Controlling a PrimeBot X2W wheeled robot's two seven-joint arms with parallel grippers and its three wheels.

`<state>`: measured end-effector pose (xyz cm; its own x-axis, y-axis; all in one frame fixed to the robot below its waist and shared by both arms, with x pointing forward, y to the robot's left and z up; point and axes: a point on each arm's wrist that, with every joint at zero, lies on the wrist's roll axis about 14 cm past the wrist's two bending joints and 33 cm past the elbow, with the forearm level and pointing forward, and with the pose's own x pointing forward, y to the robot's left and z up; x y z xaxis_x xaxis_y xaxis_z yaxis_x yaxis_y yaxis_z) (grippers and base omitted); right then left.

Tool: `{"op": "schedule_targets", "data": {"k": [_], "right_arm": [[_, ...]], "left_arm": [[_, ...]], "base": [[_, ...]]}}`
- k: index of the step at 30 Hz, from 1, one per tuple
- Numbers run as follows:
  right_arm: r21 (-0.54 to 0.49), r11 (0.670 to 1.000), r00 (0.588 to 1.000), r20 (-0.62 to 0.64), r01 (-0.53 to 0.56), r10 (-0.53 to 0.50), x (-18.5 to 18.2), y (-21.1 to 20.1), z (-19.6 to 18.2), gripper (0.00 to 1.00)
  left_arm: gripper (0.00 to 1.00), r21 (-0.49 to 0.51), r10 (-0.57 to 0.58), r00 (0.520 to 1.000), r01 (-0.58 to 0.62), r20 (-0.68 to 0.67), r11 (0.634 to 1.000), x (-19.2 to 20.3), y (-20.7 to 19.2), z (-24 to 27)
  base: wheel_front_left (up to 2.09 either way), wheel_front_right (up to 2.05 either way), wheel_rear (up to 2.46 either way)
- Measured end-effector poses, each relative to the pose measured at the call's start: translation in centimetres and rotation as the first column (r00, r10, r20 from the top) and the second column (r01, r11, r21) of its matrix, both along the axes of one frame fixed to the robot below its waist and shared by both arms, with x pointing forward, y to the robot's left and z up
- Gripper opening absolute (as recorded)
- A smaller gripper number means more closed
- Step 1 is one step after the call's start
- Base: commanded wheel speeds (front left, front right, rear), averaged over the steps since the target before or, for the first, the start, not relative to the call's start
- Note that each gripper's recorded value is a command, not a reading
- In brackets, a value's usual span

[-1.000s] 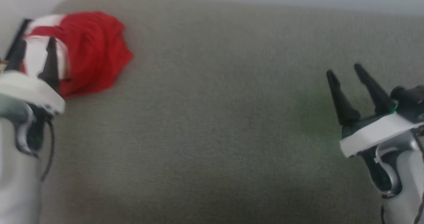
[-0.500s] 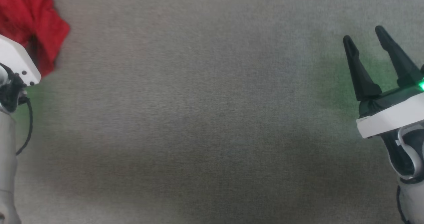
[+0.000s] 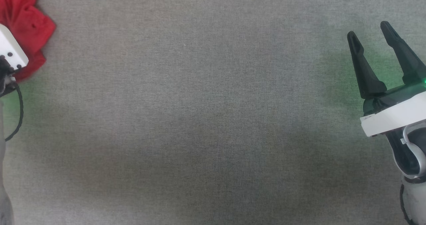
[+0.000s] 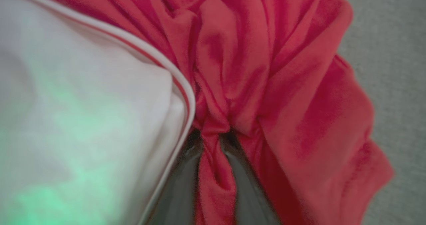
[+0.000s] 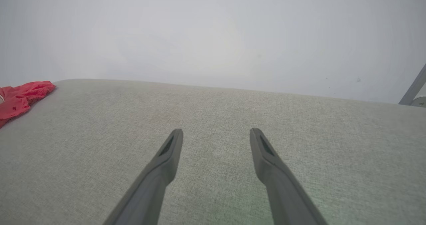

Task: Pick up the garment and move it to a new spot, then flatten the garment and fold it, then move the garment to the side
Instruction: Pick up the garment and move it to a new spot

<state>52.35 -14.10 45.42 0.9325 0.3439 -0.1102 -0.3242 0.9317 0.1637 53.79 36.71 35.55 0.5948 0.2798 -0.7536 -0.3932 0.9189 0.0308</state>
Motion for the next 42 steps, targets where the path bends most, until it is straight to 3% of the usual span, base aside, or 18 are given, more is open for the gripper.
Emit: {"op": "schedule_targets", "data": {"k": [6, 11, 20, 27, 36, 42], "right_arm": [[0.022, 1.0, 0.999, 0.035, 0.012, -0.013, -0.2, 0.1, 1.5, 1.0], [0.056, 0.998, 0.997, 0.068, 0.019, -0.023, -1.0, 0.5, 3.2, 1.0], [0.107, 0.994, 0.989, 0.145, 0.009, -0.025, -2.9, 1.9, 7.1, 1.0], [0.136, 0.991, 0.976, 0.216, -0.009, -0.021, -4.6, 2.9, 10.4, 1.0], [0.168, 0.985, 0.952, 0.294, 0.043, -0.091, -6.2, 1.1, 13.7, 1.0], [0.17, 0.973, 0.922, 0.326, 0.159, -0.208, -7.4, -3.3, 14.7, 1.0]], "left_arm": [[0.0, 0.066, -0.021, 0.995, 0.015, 0.094, 0.998, 0.0, 1.3, 2.7], [0.0, 0.156, -0.059, 0.96, 0.016, 0.274, 0.988, 0.7, 3.1, 8.7], [0.0, 0.3, -0.181, 0.84, 0.022, 0.512, 0.954, 0.7, 3.8, 21.2], [0.0, 0.378, -0.274, 0.737, 0.027, 0.618, 0.926, -0.7, 3.0, 29.9], [0.0, 0.447, -0.412, 0.65, 0.123, 0.639, 0.886, -2.3, -1.5, 36.2], [0.0, 0.462, -0.512, 0.582, 0.248, 0.632, 0.852, -2.5, -8.1, 37.5]], "base": [[0.0, 0.0, 0.0], [0.0, 0.0, 0.0], [0.0, 0.0, 0.0], [0.0, 0.0, 0.0], [0.0, 0.0, 0.0], [0.0, 0.0, 0.0]]}}
